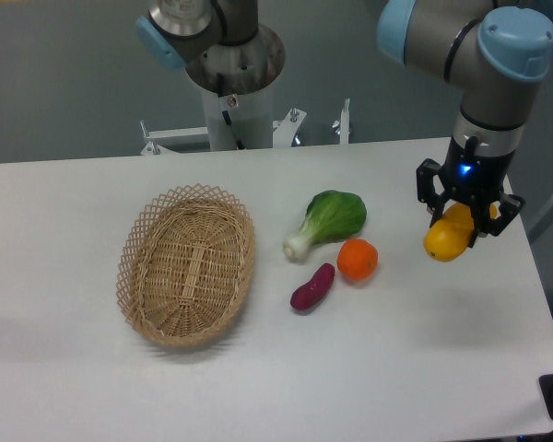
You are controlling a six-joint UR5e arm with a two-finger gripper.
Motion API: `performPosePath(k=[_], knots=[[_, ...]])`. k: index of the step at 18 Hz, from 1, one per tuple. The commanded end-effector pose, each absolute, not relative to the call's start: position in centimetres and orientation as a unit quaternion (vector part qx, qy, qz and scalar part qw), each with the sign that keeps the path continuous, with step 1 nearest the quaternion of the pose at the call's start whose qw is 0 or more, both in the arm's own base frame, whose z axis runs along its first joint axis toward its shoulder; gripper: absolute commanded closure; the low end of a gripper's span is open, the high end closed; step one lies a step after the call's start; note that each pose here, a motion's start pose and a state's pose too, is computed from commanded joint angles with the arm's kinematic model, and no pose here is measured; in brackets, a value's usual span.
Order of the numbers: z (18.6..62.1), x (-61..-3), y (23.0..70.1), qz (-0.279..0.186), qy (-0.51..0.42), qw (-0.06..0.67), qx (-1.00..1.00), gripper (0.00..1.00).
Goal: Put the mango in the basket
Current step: 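Carry the held yellow mango over the orange toward the wicker basket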
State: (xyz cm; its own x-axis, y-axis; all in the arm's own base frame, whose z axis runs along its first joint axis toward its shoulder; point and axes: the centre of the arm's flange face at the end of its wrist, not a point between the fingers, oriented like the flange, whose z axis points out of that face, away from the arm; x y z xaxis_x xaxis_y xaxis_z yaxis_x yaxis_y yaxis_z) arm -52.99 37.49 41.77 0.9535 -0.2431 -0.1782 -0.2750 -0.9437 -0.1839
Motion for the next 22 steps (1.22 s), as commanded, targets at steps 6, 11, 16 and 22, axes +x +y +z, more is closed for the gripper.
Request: performPosePath(k=[6, 11, 16, 22], knots=[[41.3, -52.3, 37.8, 0.071, 0.134, 0.102, -0.983, 0.48], [41.8, -48.5, 37.6, 0.067, 0.122, 0.106, -0.985, 0.48], [41.3, -43.2, 41.7, 0.045, 0.077, 0.113, -0.990, 0.48], [39.1, -35.1, 47.9, 0.014, 0.028, 0.113, -0.993, 0.51]])
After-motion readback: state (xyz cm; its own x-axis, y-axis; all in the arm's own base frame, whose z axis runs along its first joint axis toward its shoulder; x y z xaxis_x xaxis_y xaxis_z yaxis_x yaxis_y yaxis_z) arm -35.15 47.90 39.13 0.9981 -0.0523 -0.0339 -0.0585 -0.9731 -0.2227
